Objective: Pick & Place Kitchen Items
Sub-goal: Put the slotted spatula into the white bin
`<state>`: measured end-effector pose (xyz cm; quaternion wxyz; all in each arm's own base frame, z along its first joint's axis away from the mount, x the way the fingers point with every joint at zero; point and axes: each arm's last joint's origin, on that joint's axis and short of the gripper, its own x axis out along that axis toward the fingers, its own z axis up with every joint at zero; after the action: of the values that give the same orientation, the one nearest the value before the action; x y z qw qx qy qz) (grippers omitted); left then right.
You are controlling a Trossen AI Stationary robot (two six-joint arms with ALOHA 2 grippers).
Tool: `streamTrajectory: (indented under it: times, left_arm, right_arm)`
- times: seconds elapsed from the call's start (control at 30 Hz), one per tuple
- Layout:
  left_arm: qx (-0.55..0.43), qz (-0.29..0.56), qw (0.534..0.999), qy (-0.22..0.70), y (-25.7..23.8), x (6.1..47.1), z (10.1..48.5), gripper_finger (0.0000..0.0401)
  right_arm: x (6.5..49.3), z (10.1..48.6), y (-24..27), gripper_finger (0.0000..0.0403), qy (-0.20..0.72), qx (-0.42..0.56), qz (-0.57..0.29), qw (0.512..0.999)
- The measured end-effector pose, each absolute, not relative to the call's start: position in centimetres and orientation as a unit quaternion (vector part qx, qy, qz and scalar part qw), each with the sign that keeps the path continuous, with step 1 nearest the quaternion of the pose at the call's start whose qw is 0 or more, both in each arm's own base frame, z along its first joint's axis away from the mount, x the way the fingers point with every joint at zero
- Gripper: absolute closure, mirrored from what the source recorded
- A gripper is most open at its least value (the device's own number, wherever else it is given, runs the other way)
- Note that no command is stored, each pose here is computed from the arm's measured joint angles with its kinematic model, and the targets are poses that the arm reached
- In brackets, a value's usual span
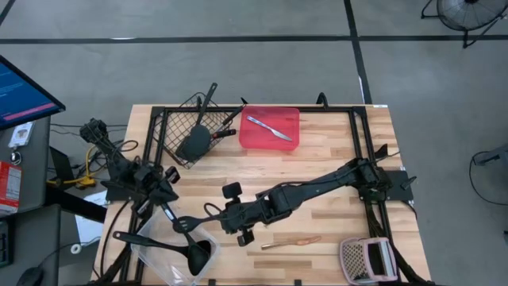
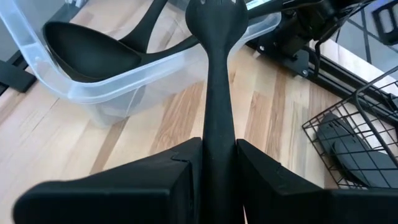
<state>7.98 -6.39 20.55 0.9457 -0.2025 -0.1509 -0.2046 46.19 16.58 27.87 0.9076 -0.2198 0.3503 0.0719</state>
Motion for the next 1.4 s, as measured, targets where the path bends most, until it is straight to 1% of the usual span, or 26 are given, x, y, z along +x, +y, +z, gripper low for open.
streamTrajectory:
  times: [0.2,0.3,0.37,0.7,0.83,1.0,1.2,1.4]
  left_arm:
    - [-0.175,-0.156,0.959,-0.161,-6.1,8.0,20.6,0.0393]
    - [-0.199,-0.116,0.956,-0.179,-5.7,7.9,21.0,0.0393]
    - [-0.218,-0.105,0.950,-0.198,-5.5,7.8,21.4,0.0393]
    - [-0.254,-0.104,0.930,-0.244,-5.0,7.3,22.4,0.0393]
    - [-0.276,-0.119,0.918,-0.258,-4.9,7.2,22.7,0.0393]
    - [-0.281,-0.119,0.914,-0.268,-4.8,7.1,22.9,0.0393]
    - [-0.338,-0.134,0.890,-0.274,-4.7,6.9,23.1,0.0393]
    - [-0.347,-0.132,0.885,-0.281,-4.6,6.8,23.2,0.0393]
  right_arm:
    - [46.2,27.9,16.6,0.0332,0.347,-0.218,0.073,0.909]
    - [46.2,27.9,16.6,0.0332,0.347,-0.218,0.073,0.909]
    - [46.2,27.9,16.6,0.0332,0.347,-0.218,0.073,0.909]
    - [46.2,27.9,16.6,0.0332,0.348,-0.218,0.074,0.909]
    - [46.2,27.8,16.6,0.0332,0.351,-0.219,0.074,0.907]
    - [46.2,27.8,16.4,0.0332,0.351,-0.218,0.072,0.908]
    - [46.2,27.8,16.5,0.0332,0.351,-0.214,0.082,0.908]
    - [46.3,27.9,16.5,0.0332,0.351,-0.211,0.083,0.909]
